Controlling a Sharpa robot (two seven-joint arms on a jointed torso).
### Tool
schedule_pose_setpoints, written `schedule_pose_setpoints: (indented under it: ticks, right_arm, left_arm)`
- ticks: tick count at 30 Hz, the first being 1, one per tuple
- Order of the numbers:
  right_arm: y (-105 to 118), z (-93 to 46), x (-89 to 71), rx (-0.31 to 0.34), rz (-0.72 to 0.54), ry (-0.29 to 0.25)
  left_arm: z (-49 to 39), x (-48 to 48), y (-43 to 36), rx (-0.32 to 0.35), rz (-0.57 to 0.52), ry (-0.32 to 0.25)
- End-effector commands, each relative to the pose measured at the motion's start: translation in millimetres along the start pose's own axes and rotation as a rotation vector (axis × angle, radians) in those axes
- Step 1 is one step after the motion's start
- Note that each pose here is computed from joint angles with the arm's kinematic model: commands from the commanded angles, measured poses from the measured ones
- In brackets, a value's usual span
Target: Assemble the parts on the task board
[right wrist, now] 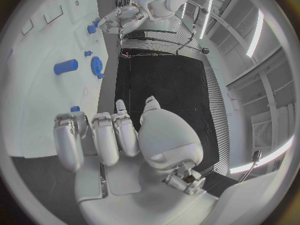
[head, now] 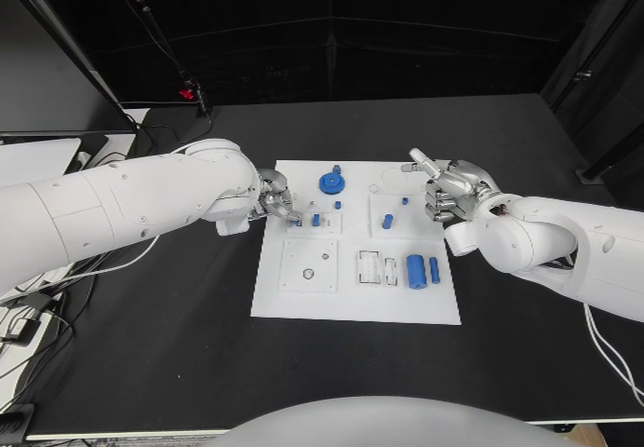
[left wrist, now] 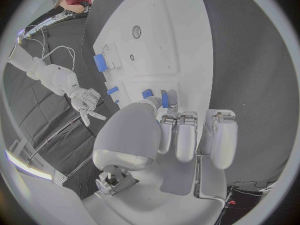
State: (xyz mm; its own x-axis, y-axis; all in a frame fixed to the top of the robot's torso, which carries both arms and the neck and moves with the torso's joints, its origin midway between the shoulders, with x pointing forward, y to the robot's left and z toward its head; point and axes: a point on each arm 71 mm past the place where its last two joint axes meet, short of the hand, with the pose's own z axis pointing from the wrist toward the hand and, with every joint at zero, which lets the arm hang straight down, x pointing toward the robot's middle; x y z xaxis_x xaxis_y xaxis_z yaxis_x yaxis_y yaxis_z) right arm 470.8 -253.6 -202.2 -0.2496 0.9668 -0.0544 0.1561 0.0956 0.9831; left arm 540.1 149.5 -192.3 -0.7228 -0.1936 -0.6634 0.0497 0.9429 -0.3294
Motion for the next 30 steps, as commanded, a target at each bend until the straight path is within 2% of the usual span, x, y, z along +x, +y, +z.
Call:
schedule_pose_setpoints:
  ticks: [1, 30]
  right_arm:
    - [1.8, -0.2, 1.7, -0.011, 0.002, 0.012]
    - [1.8, 0.0, 1.1, -0.013, 0.002, 0.01]
  left_arm:
    - [2.9, 8.3, 4.7, -0.037, 0.02, 0.041]
    - [4.5, 12.3, 1.5, -0.034, 0.032, 0.063]
